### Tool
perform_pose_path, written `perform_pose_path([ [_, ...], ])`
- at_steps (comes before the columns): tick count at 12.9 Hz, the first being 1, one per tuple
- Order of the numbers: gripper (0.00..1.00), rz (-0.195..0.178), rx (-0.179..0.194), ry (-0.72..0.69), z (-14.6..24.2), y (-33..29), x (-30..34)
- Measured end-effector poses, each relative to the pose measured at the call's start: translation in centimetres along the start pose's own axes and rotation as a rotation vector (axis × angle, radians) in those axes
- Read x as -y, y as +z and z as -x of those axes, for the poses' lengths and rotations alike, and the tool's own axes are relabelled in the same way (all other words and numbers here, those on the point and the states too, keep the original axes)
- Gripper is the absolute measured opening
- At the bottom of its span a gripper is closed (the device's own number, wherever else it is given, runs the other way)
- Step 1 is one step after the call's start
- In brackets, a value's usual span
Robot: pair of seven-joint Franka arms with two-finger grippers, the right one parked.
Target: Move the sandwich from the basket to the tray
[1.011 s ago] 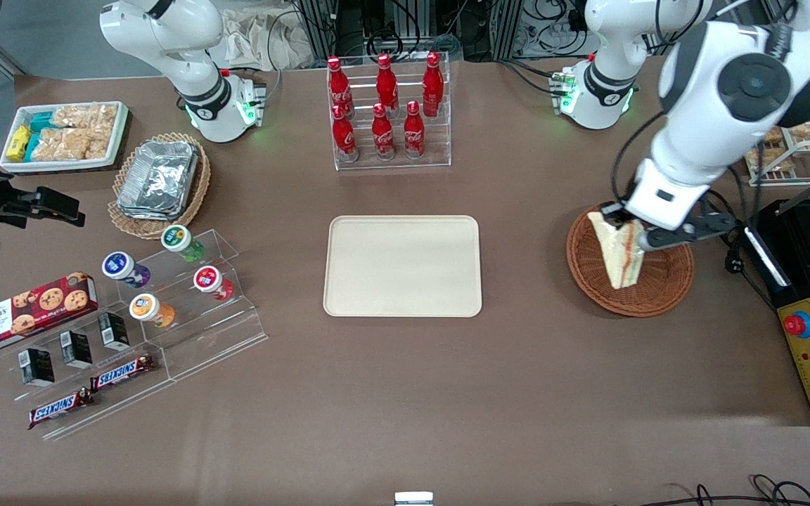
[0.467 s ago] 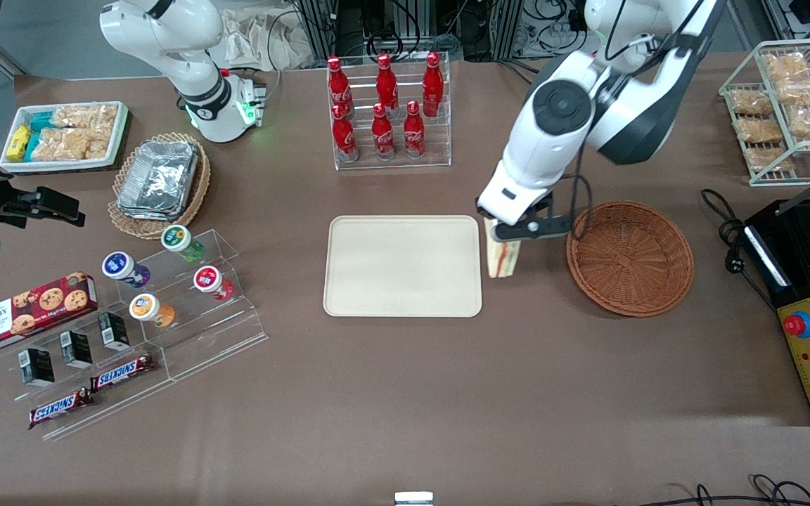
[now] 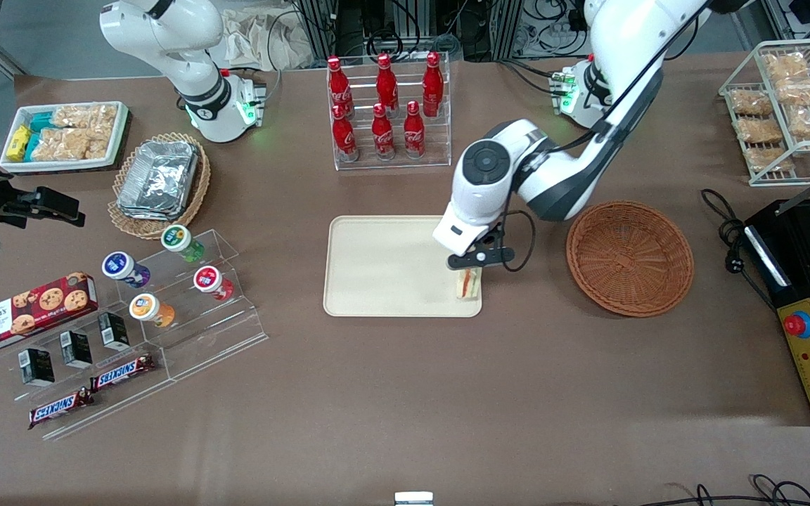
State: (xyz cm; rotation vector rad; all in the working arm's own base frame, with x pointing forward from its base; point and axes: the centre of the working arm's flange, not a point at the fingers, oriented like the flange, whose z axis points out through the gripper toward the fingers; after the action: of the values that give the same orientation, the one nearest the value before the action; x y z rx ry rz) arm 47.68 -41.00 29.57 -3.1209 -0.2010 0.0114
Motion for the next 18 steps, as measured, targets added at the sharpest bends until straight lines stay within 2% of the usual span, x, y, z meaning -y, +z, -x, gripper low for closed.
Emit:
perform_pose_path([
  [2, 0.2, -0.023, -0.023, -0.011, 0.6, 2.7, -0.9],
  [5, 0.19, -0.042, -0.037, 0.001, 0.8, 4.9, -1.5],
  [6, 0.23, -0.044, -0.037, 0.006, 0.8, 5.1, -1.6],
  [9, 0.52, -0.05, -0.051, 0.02, 0.8, 5.3, -1.8],
  [12, 0.86, -0.025, -0.084, -0.017, -0.5, 3.6, -2.4],
  [13, 0.97, -0.03, -0.091, -0.029, -1.0, 3.0, -2.4],
  [14, 1.0, -0.048, -0.095, -0.042, -1.5, 2.2, -2.4],
  [18, 1.0, -0.116, -0.121, -0.102, -4.0, -4.6, -2.4],
])
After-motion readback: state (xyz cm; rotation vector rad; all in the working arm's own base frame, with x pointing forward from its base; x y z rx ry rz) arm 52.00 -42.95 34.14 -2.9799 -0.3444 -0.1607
